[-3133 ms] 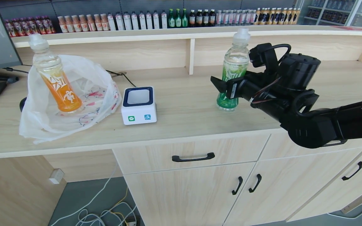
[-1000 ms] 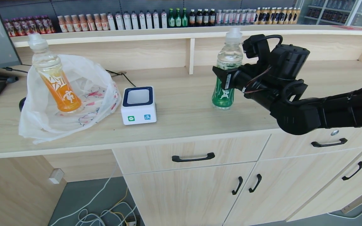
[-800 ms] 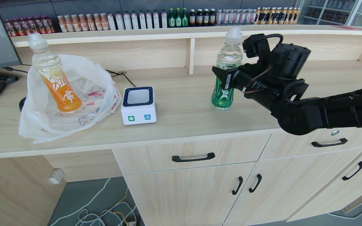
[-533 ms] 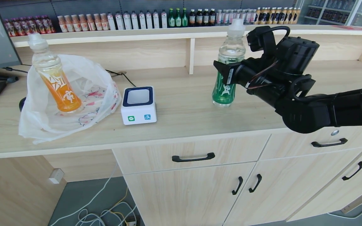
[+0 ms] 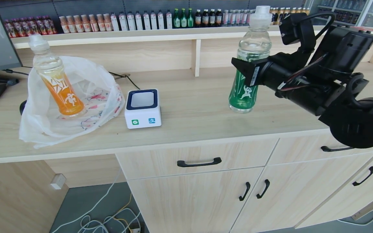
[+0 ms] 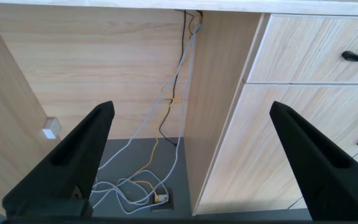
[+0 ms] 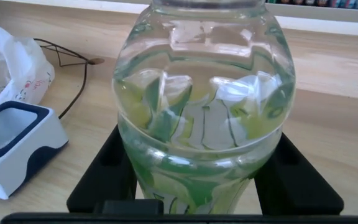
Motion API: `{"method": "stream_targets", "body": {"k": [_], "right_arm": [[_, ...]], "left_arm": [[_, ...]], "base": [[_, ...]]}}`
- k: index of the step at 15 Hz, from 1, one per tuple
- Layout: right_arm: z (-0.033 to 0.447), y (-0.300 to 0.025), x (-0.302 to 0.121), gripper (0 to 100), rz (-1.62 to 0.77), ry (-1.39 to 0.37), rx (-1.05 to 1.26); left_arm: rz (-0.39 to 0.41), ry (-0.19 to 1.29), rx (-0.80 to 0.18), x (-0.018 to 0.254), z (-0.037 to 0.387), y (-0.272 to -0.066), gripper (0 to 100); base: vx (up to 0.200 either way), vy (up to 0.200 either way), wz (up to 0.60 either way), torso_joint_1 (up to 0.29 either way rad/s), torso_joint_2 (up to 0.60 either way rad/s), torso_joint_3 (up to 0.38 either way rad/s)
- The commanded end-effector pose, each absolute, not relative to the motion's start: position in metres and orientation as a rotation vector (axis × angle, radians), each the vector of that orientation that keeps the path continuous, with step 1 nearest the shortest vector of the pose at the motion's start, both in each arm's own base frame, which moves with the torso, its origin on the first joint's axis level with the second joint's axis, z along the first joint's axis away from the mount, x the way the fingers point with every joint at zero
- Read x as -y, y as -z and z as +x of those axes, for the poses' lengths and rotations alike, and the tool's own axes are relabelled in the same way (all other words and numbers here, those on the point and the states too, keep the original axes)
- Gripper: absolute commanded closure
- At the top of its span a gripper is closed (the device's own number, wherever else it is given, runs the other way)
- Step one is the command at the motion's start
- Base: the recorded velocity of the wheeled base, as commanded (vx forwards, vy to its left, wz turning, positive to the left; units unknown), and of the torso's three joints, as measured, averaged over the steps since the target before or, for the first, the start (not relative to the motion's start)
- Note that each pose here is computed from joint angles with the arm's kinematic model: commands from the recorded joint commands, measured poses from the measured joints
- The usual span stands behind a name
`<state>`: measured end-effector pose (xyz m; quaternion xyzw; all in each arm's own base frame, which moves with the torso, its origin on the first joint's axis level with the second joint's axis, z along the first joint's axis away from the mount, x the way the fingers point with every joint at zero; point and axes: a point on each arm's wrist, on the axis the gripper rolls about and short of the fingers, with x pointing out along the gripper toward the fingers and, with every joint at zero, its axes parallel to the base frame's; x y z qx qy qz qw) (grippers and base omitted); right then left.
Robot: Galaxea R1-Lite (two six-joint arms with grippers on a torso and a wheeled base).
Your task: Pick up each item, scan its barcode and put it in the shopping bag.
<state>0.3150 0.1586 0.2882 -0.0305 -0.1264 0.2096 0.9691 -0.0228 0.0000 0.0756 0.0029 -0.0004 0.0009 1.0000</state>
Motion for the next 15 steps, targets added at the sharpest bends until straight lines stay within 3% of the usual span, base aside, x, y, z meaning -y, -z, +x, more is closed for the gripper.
{"method": "stream_targets", "body": {"k": [1,6,15], "right_arm": [[0.277,-0.301,-0.139,100,-0.061,-0.421,0.281],[0.210,-0.293,-0.108,100,-0.073,-0.431,0.270],[0.161,-0.249,-0.104,100,-0.107,-0.537,0.173]], "left_arm": [[0.006,-0.002,0.002,0.000,-0.023,-0.076,0],[0.006,-0.002,0.002,0.000,-0.023,-0.076,0],[0.006,-0.002,0.002,0.000,-0.023,-0.076,0]], "base": [[0.000,0.000,0.00,0.000,0.00,0.000],[0.000,0.000,0.00,0.000,0.00,0.000],[0.000,0.000,0.00,0.000,0.00,0.000]]}}
